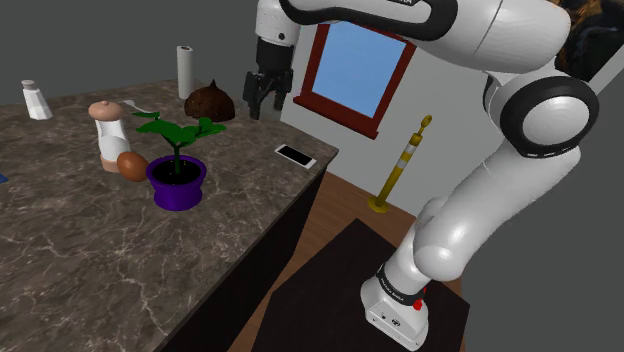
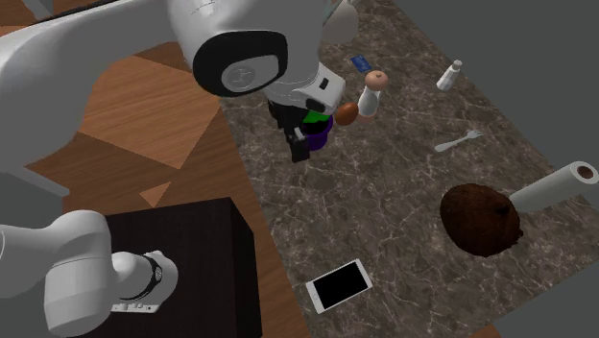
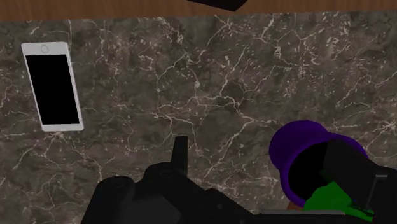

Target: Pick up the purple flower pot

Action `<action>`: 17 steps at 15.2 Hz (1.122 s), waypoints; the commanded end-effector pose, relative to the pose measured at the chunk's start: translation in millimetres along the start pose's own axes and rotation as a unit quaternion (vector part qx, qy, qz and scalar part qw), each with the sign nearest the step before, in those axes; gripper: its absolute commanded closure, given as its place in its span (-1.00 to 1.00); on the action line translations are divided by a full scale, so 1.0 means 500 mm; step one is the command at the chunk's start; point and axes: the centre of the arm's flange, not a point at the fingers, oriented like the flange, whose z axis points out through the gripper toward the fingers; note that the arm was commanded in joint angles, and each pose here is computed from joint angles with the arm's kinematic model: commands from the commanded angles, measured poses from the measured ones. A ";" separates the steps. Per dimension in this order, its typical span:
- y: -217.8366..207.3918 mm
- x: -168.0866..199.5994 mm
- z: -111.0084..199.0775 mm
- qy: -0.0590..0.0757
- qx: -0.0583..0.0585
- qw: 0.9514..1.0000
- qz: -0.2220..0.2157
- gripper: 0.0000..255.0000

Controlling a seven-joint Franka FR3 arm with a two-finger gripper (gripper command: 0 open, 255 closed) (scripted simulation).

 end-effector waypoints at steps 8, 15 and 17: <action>-0.201 0.161 0.002 -0.032 -0.012 0.995 -0.092 -1.00; -0.205 0.165 0.065 -0.032 -0.013 0.995 -0.094 -1.00; -0.206 0.166 0.082 -0.032 -0.013 0.995 -0.094 -1.00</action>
